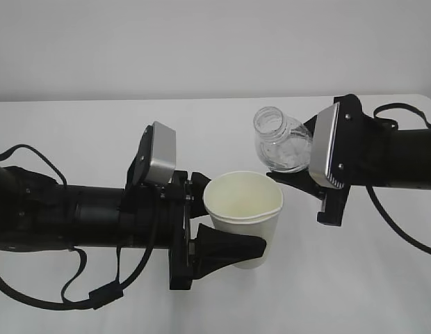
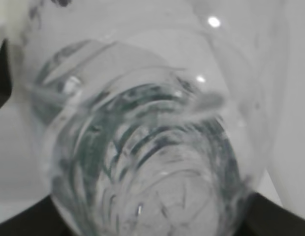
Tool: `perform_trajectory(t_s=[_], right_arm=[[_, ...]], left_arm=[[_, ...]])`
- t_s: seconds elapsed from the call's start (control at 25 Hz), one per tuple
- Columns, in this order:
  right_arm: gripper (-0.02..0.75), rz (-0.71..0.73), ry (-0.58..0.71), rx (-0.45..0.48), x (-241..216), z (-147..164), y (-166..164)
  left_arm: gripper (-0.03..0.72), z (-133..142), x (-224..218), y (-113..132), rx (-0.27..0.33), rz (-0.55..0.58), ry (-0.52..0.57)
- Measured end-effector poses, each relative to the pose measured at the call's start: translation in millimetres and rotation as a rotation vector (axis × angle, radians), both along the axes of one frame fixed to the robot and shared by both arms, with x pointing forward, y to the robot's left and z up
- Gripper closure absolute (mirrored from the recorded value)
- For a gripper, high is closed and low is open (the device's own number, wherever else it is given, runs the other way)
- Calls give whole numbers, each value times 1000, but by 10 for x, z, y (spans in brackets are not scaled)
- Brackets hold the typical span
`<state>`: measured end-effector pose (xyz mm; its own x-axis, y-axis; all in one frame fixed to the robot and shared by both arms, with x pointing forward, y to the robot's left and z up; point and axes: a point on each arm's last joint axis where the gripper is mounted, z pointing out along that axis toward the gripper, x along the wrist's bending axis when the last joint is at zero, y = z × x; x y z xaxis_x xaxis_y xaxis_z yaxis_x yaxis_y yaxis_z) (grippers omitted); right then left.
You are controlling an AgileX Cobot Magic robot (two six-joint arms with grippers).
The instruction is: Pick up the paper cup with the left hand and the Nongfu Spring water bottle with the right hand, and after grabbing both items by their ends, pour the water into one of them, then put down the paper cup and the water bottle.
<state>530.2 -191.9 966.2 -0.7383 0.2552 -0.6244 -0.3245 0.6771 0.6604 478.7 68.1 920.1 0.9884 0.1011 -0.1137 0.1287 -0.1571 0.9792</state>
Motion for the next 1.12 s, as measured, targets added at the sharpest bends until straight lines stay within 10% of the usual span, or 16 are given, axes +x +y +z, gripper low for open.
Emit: perform_trajectory(t_s=[1.12], right_arm=[[316,7,-244,-126,82,66,-38]], left_arm=[[169,-22,-58,0,26,-68,-18]])
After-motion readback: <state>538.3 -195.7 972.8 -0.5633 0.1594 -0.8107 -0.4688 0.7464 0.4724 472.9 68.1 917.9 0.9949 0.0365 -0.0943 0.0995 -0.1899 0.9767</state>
